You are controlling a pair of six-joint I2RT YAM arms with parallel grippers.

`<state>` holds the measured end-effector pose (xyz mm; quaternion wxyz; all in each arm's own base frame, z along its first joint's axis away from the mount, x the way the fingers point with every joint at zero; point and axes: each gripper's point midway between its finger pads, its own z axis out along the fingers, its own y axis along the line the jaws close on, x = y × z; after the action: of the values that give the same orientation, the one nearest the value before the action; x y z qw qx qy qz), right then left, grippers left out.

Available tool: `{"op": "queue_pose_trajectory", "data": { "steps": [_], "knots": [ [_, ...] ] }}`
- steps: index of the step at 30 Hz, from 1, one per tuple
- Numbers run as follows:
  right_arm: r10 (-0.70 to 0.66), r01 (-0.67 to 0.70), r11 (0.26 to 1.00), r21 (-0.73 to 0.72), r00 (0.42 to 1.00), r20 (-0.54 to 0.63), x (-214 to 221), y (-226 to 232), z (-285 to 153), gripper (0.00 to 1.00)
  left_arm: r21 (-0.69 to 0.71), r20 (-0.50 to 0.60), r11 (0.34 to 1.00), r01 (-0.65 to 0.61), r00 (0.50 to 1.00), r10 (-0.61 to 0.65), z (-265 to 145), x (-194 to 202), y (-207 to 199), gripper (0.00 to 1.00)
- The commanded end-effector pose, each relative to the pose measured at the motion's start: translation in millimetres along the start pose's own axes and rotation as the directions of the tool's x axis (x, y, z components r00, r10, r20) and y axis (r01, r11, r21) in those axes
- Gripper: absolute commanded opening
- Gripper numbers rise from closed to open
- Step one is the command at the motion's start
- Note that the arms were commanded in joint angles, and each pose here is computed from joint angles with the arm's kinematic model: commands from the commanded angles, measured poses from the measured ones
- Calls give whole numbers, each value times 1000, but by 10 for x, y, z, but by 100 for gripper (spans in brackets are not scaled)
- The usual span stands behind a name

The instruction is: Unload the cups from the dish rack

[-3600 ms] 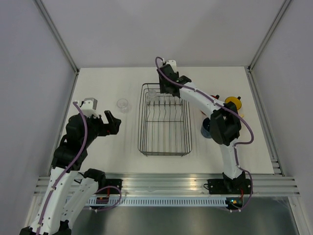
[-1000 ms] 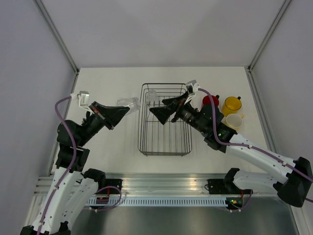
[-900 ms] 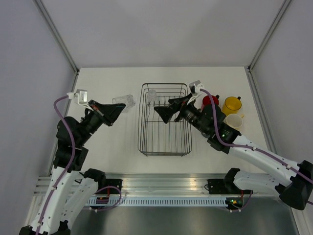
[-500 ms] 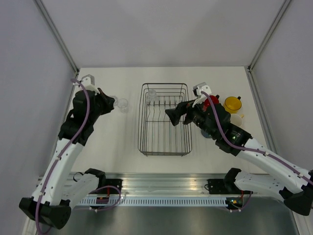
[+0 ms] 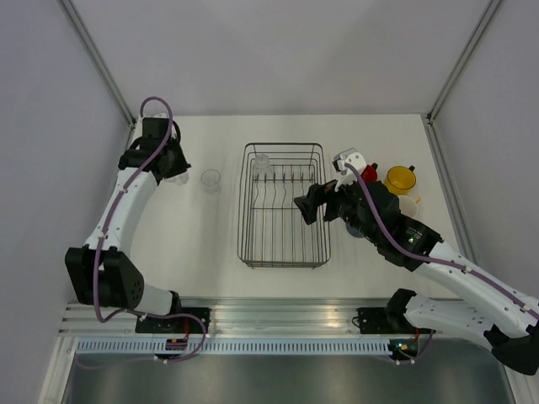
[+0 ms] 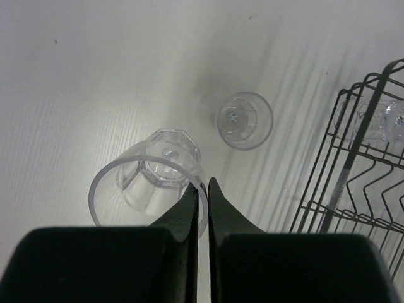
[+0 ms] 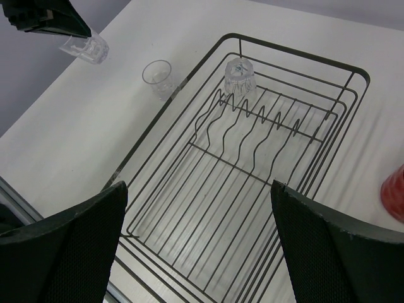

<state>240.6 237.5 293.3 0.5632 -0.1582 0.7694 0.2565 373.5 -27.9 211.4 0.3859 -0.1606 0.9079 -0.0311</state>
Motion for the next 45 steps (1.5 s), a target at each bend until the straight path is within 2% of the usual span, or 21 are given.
{"op": "queue_pose_trajectory", "data": {
  "steps": [1, 4, 11, 18, 21, 32, 45],
  "knots": [
    [-19, 19, 1000, -19, 1000, 24, -123, 34, -58, 98, 12, -62, 999, -47, 997, 47, 188, -85, 14, 2],
    [-26, 27, 999, -25, 1000, 17, -105, 41, -56, 98, -4, -134, 999, -42, 990, 41, 471, -43, 84, 2],
    [-32, 33, 998, -44, 999, 20, -90, 67, -59, 98, -88, -219, 996, -30, 976, 10, 965, 54, 251, 2],
    [-41, 43, 997, -60, 999, 26, -94, 86, -72, 98, -184, -203, 983, -24, 979, -14, 1237, 48, 395, 2],
    [-44, 46, 997, -60, 999, 26, -88, 83, -73, 98, -176, -197, 984, -11, 980, -24, 1343, 70, 369, 2],
    [-52, 53, 997, -57, 998, 21, -41, 68, -55, 98, -127, -178, 992, 9, 984, -32, 1565, 95, 260, 2],
    [-53, 55, 997, -53, 998, 27, -42, 56, -53, 98, -127, -223, 992, -23, 975, -6, 1667, 260, 216, 5]
  ]
}}
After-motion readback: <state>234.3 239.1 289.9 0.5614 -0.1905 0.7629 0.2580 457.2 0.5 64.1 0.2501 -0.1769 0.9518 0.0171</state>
